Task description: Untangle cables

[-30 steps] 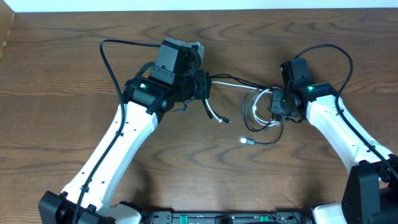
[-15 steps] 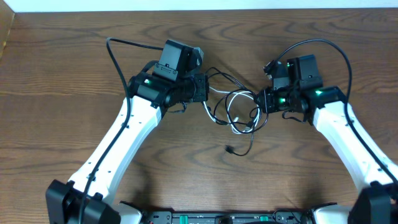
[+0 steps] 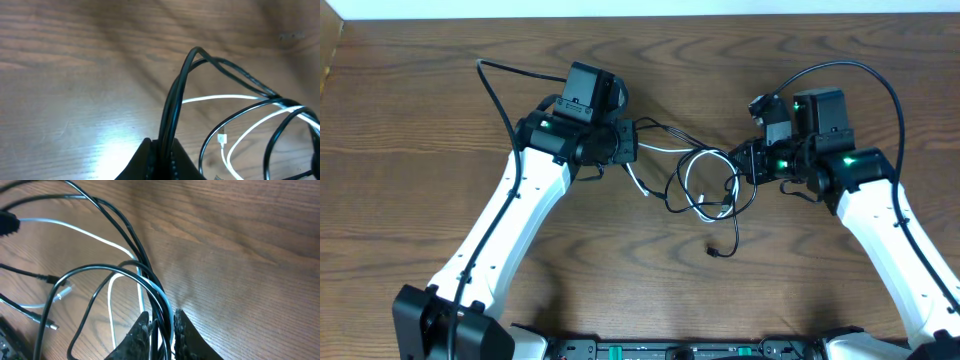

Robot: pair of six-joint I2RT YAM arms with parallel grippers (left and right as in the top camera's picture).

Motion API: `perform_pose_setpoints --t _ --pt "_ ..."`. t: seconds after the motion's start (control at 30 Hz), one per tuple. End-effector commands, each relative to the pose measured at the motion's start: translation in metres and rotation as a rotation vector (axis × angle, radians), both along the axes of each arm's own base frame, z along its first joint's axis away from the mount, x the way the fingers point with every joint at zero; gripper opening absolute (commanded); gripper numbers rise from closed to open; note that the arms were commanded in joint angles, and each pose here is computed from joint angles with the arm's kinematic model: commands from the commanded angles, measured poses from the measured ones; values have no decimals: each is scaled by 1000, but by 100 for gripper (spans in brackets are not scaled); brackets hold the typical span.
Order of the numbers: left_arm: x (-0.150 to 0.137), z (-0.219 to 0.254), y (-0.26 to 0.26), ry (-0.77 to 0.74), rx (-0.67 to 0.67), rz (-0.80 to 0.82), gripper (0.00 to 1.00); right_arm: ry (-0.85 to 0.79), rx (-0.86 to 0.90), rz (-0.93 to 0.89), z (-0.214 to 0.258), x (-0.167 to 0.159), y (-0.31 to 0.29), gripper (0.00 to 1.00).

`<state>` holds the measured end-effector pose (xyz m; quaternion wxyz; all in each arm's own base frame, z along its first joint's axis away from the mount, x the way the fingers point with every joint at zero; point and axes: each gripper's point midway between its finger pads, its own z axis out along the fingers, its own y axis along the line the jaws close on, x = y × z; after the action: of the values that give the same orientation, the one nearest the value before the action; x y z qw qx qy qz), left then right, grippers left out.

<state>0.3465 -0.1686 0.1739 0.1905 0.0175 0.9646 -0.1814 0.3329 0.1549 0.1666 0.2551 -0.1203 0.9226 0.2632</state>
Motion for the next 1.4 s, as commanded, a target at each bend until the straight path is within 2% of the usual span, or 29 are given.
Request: perform_pose_setpoints --t 0.0,0.13,0.23,0.3,0.33,0.4,0.47,0.53,0.63,0.7,0.8,0.9,1.1,1.37 --pt "-7 -23 6 68 46 -12 15 -34 16 19 11 -2 1 1" --pt "-12 -36 7 124 65 -13 25 -17 -30 -21 5 -2 -8 1" --pt "-16 -43 -1 157 33 -59 25 52 -154 -171 -13 -3 -37 2" --pt "-17 -44 -3 165 23 -64 25 77 -188 -191 -19 -6 -43 18" --pt "-17 -44 -4 165 19 -66 25 87 -193 -191 -21 -8 -44 33" --pt "-16 -44 -5 162 16 -66 25 97 -195 -190 -23 -9 -44 50" --pt "-15 -43 -5 159 14 -67 25 100 -197 -190 -24 -9 -44 64" --pt "-16 -43 -8 158 5 -74 25 100 -197 -190 -24 -9 -44 73" --pt "-17 -38 -20 152 -47 -115 26 96 -243 -220 -26 -8 -53 77" --pt "-17 -35 -29 140 -82 -147 26 107 -299 -307 -30 -6 -69 80" --pt "-15 -34 -52 112 -127 -205 31 152 -362 -533 -34 -7 -105 84" --pt "-16 -42 -78 105 -163 -270 34 172 -347 -603 -34 -6 -122 85" --pt "-25 -89 -141 98 -168 -438 40 193 -346 -651 -35 -7 -139 85" --pt "-36 -144 -171 97 -66 -500 49 206 -354 -645 -37 -10 -139 85"
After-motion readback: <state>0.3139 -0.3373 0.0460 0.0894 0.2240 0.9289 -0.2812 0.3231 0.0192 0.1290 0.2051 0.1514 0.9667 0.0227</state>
